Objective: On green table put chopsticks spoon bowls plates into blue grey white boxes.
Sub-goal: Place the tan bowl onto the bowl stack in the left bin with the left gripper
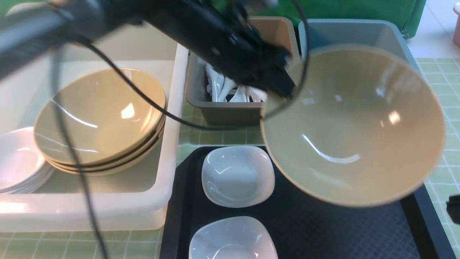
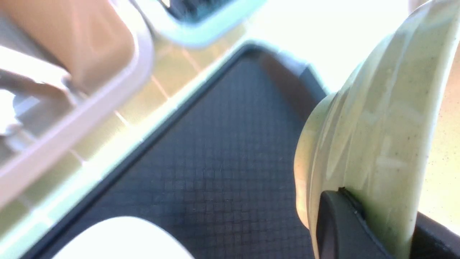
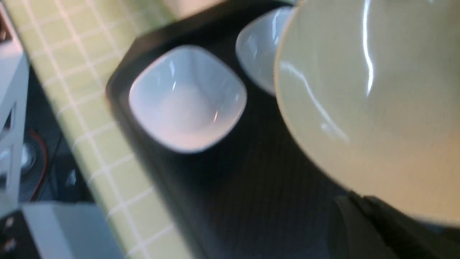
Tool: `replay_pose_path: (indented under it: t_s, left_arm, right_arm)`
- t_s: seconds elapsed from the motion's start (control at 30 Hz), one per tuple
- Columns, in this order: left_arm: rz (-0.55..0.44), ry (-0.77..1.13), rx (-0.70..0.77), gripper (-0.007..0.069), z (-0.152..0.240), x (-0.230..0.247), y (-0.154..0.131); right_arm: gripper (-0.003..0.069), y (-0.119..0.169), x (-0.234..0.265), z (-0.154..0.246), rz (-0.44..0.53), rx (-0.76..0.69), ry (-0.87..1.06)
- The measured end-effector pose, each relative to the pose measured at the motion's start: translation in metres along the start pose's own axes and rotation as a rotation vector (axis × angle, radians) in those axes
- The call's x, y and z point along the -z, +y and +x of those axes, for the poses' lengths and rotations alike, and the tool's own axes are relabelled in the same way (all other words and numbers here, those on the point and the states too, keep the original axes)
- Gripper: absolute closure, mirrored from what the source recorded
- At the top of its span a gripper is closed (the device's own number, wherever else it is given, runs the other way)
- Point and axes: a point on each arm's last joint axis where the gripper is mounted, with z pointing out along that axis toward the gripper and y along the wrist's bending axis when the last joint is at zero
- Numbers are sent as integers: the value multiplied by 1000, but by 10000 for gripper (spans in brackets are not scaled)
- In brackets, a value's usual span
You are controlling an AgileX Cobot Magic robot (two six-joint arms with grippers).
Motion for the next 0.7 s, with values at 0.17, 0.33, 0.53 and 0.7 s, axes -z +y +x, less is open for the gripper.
replay_pose_path:
  t_s: [0.17, 0.33, 0.53, 0.7]
  left_arm:
    - [-86, -123, 34, 608, 2, 84, 11]
    - [-271, -216, 153, 608, 28, 165, 37]
    - [-479, -281, 374, 608, 90, 229, 71]
    - [-538, -304, 601, 608, 147, 237, 106]
  right_arm:
    - [634, 3, 2, -6, -18, 41, -80]
    - [634, 11, 5, -19, -93, 114, -226]
    - [634, 2, 4, -36, -34, 55, -388]
    - [634, -5, -4, -40, -18, 27, -394]
